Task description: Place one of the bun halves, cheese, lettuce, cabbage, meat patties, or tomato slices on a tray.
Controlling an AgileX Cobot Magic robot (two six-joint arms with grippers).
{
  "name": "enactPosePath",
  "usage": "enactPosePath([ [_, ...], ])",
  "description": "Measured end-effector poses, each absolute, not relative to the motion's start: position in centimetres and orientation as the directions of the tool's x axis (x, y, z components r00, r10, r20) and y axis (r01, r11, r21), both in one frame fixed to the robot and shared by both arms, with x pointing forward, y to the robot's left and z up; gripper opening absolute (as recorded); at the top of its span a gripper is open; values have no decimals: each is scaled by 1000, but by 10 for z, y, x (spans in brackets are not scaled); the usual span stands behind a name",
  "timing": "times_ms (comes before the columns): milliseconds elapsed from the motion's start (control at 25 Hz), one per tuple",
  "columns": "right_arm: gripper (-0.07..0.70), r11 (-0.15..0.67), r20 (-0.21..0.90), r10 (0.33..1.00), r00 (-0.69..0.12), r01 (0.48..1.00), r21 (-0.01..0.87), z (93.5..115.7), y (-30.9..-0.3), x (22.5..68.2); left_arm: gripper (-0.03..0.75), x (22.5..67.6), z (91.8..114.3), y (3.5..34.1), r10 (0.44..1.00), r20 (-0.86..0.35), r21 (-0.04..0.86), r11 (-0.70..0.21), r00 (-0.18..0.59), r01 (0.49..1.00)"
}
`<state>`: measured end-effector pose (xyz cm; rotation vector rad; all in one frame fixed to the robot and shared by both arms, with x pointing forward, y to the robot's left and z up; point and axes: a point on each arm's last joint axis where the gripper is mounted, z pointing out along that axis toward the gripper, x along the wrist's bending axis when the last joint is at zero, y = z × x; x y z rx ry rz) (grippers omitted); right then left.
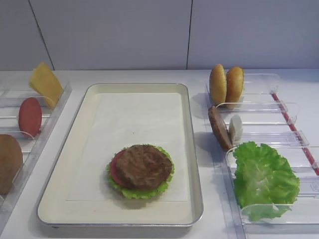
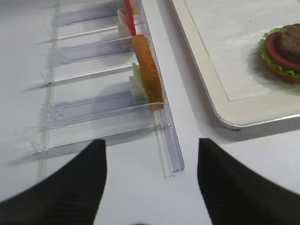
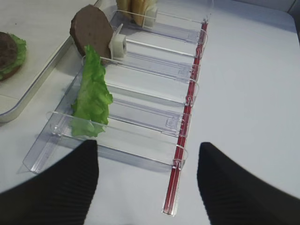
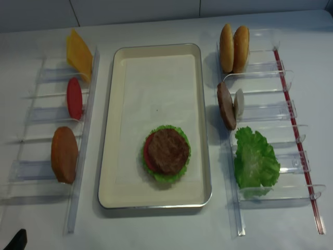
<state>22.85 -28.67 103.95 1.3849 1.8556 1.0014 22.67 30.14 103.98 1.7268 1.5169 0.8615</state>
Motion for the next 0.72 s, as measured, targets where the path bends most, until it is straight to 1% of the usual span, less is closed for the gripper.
enactPosePath([
  [720,471,167,-31,963,-268,502,848,1040,-287,228,414,227,1040,301,993,46,831,-96,104,548],
])
